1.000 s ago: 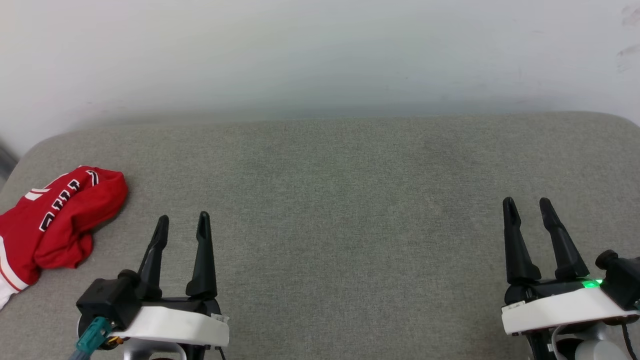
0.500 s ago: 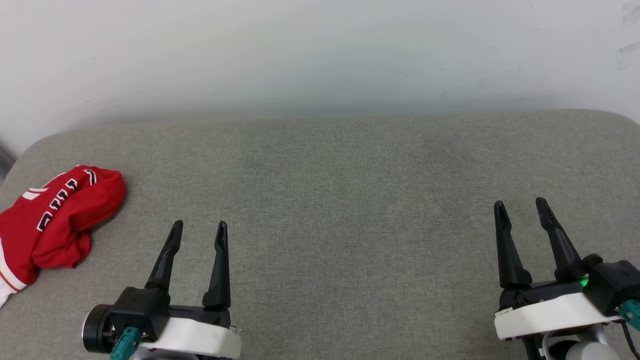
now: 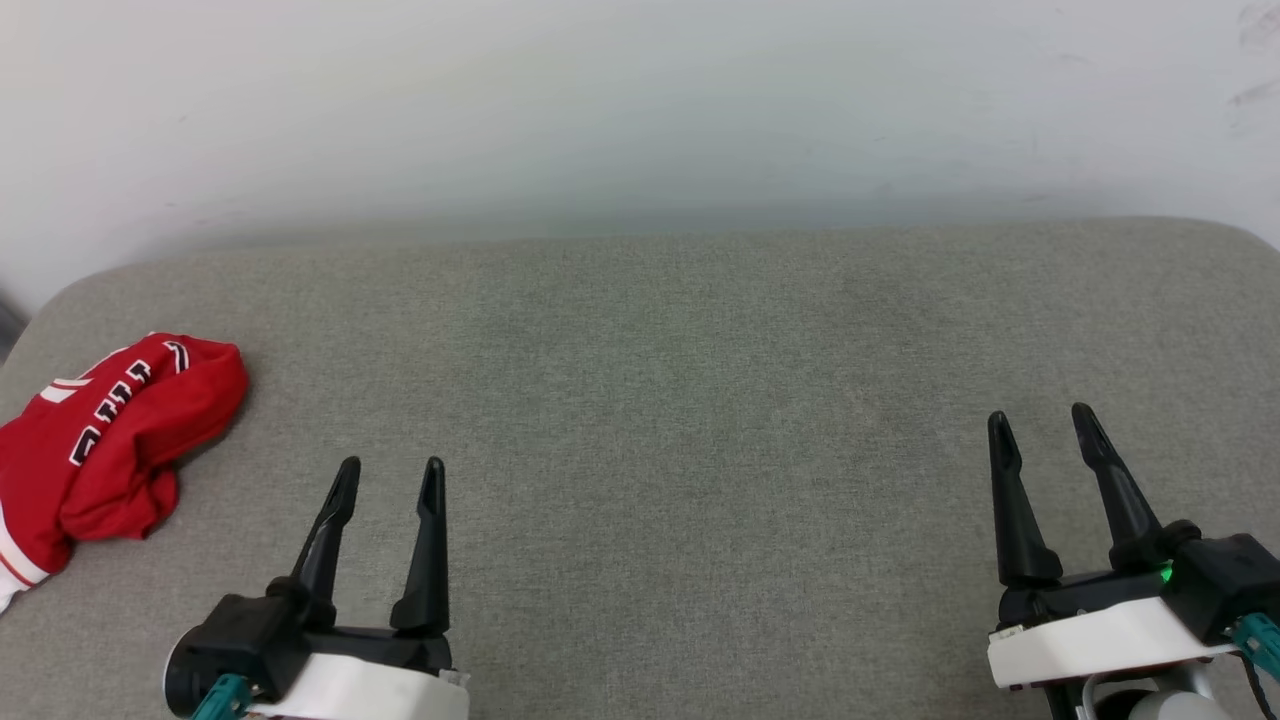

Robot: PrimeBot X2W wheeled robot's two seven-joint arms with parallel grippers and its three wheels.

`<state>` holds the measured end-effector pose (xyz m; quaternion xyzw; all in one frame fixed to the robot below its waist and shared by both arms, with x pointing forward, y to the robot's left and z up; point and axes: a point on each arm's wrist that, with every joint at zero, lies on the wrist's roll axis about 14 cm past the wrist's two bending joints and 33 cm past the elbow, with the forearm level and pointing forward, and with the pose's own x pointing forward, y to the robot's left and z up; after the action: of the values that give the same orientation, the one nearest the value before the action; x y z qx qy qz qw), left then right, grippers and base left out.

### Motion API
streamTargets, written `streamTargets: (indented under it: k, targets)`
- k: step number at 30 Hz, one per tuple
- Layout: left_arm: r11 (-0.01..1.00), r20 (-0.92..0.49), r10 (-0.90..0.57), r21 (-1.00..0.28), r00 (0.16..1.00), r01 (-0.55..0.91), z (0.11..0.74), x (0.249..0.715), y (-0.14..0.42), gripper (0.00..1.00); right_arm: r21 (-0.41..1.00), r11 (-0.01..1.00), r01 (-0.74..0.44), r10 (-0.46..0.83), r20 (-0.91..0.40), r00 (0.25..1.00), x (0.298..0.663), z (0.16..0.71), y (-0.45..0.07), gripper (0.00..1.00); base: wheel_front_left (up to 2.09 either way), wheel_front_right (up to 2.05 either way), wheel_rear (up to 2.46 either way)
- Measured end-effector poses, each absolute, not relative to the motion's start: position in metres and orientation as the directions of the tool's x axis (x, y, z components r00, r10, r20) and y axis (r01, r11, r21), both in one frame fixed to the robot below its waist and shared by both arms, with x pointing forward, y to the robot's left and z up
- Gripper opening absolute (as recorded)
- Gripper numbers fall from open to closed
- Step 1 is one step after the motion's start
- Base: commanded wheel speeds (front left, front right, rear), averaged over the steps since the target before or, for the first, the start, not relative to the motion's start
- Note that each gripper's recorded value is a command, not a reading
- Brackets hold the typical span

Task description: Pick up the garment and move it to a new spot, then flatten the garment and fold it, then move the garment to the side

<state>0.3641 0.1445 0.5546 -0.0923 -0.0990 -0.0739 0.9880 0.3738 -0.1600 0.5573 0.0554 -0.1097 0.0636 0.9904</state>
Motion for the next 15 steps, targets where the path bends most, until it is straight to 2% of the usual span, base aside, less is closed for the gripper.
streamTargets:
  k: [8, 15]
  targets:
    - [0.967, 0.196, -0.110, -0.204, 0.974, 0.150, 0.543, 0.361, 0.157, 1.00, 0.153, 0.981, -0.122, 0.089, 0.208, 0.974, 0.370, 0.548, -0.166, 1.00, 0.00, 0.00, 0.00]
    - [0.970, 0.153, -0.160, -0.157, 0.975, 0.184, 0.528, 0.357, 0.142, 1.00, 0.136, 0.984, -0.113, 0.086, 0.190, 0.978, 0.369, 0.540, -0.167, 1.00, 0.00, 0.00, 0.00]
